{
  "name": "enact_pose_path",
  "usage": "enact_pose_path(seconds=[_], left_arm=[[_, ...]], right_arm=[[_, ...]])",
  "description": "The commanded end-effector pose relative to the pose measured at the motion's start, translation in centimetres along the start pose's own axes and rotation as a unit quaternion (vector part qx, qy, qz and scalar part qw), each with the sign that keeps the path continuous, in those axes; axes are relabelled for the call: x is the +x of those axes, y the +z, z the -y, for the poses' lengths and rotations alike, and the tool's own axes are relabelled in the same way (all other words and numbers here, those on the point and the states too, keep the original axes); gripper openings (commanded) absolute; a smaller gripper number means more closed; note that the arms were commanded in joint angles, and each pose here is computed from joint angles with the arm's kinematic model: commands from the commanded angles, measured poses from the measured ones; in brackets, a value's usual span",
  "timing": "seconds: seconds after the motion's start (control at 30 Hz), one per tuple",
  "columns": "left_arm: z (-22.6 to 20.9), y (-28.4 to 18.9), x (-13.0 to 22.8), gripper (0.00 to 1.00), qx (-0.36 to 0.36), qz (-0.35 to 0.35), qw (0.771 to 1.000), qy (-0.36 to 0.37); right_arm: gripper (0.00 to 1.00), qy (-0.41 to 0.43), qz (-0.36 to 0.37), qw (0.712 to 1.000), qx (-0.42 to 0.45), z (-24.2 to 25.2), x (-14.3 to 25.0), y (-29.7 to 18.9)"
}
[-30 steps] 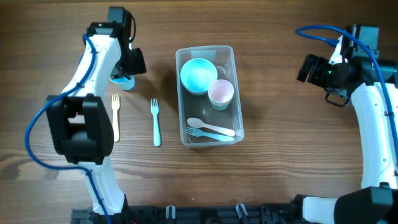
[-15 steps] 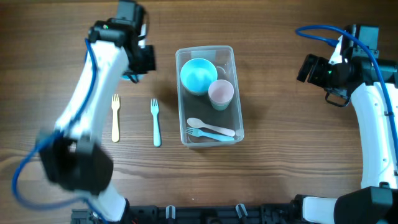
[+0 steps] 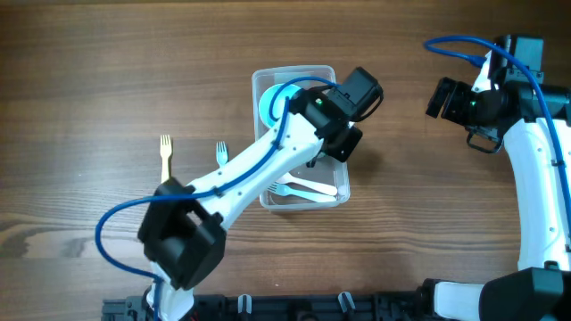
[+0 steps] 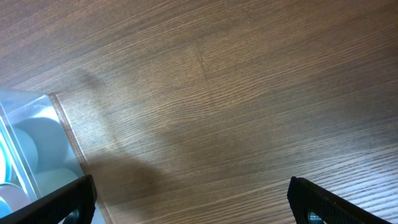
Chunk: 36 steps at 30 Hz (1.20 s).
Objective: Pack container
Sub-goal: 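Place the blue cup into the container on the pink cup, then grasp the green fork with the left gripper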
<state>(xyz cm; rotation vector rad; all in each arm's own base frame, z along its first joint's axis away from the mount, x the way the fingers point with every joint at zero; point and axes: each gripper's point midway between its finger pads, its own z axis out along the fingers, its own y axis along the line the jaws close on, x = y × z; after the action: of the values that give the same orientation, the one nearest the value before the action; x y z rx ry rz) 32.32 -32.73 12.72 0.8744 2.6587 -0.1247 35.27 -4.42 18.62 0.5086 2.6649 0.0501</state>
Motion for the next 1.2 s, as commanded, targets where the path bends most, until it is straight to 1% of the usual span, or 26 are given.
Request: enact_pose_path(seconds=[0.0,0.07,0.1,0.13,0.17,0.2,0.27,0.3,0.37,0.4,0.43,0.47,0.5,0.53,0.57,0.6,0.63,0.67,0.7,0.73,0.8,0.87,0.97,1.03,1.1,1.17], left_arm=[[-0.3,-0.3,-0.6,0.04,-0.007,0.013,1.0,0.01],[-0.4,-0.5,-0.5,0.18,-0.008,0.012,1.0,0.01],[-0.8,-0.7,-0.5,0.32,-0.018,0.014,1.0,0.009],[-1.6,-1.6,-0.7,0.42,-0.039,0.024,0.999,0.004],[-2.2,-2.9,-1.1,0.67,-0.051,0.037,0.998,0.001],[-2.4,-4.3,-1.4,0.74,-0.055,0.048,0.997,-0.001],[-3.8,-8.1,-1.5,0.74,-0.075,0.077,0.994,-0.01],[-6.2,-10.8,-0.7,0.77,-0.104,0.089,0.989,-0.056],[-9.6,-12.9,1.4,0.8,-0.127,0.077,0.979,-0.139],[-11.8,-13.6,3.1,0.82,-0.139,0.058,0.968,-0.199],[-14.8,-14.1,6.1,0.82,-0.155,0.016,0.946,-0.285],[-16.9,-14.1,8.8,0.82,-0.165,-0.027,0.923,-0.348],[-18.5,-13.9,11.0,0.8,-0.17,-0.064,0.902,-0.393],[-19.5,-13.2,12.3,0.79,-0.163,-0.084,0.89,-0.418],[-20.1,-12.7,12.9,0.8,-0.159,-0.092,0.882,-0.433],[-21.6,-11.1,14.4,0.85,-0.156,-0.107,0.867,-0.462],[-22.2,-9.6,15.3,0.85,-0.145,-0.115,0.86,-0.476],[-21.9,-7.7,16.1,0.83,-0.109,-0.126,0.863,-0.477],[-20.5,-5.3,16.5,0.76,-0.049,-0.137,0.87,-0.47],[-19.5,-3.4,17.1,0.73,-0.02,-0.142,0.874,-0.463],[-19.1,-0.8,18.7,0.73,-0.024,-0.146,0.875,-0.46],[-18.8,1.3,19.8,0.71,-0.023,-0.14,0.881,-0.451],[-18.9,3.4,20.5,0.66,-0.022,-0.12,0.888,-0.444],[-18.6,4.2,20.6,0.64,-0.02,-0.112,0.892,-0.437],[-17.6,4.8,19.9,0.64,-0.024,-0.102,0.915,-0.389],[-17.2,5.0,19.2,0.66,-0.042,-0.092,0.929,-0.357]], right_arm=[[1.0,0.009,-0.002,1.0,-0.005,-0.1,0.0,0.1],[1.0,0.009,-0.002,1.0,-0.005,-0.1,0.0,0.1],[1.0,0.009,-0.002,1.0,-0.005,-0.1,0.0,0.1],[1.0,0.01,-0.002,1.0,-0.005,-0.1,0.0,0.1],[1.0,0.009,-0.002,1.0,-0.005,-0.1,0.0,0.1],[1.0,0.009,-0.002,1.0,-0.005,-0.1,0.0,0.1],[1.0,0.009,-0.002,1.0,-0.005,-0.1,0.0,0.1],[1.0,0.009,-0.002,1.0,-0.005,-0.1,0.0,0.1],[1.0,0.01,-0.002,1.0,-0.005,-0.1,0.0,0.1],[1.0,0.009,-0.002,1.0,-0.005,-0.1,0.0,0.1],[1.0,0.009,-0.002,1.0,-0.005,-0.1,0.0,0.1],[1.0,0.009,-0.002,1.0,-0.005,-0.1,0.0,0.1],[1.0,0.009,-0.002,1.0,-0.005,-0.1,0.0,0.1],[1.0,0.01,-0.002,1.0,-0.005,-0.1,0.0,0.1],[1.0,0.009,-0.002,1.0,-0.005,-0.1,0.0,0.1],[1.0,0.009,-0.002,1.0,-0.005,-0.1,0.0,0.1],[1.0,0.009,-0.002,1.0,-0.005,-0.1,0.0,0.1],[1.0,0.009,-0.002,1.0,-0.005,-0.1,0.0,0.1],[1.0,0.009,-0.002,1.0,-0.005,-0.1,0.0,0.1],[1.0,0.009,-0.002,1.0,-0.005,-0.1,0.0,0.1],[1.0,0.009,-0.002,1.0,-0.005,-0.1,0.0,0.1],[1.0,0.009,-0.002,1.0,-0.005,-0.1,0.0,0.1],[1.0,0.009,-0.002,1.0,-0.005,-0.1,0.0,0.1],[1.0,0.009,-0.002,1.0,-0.005,-0.1,0.0,0.1],[1.0,0.009,-0.002,1.0,-0.005,-0.1,0.0,0.1],[1.0,0.009,-0.002,1.0,-0.005,-0.1,0.0,0.1]])
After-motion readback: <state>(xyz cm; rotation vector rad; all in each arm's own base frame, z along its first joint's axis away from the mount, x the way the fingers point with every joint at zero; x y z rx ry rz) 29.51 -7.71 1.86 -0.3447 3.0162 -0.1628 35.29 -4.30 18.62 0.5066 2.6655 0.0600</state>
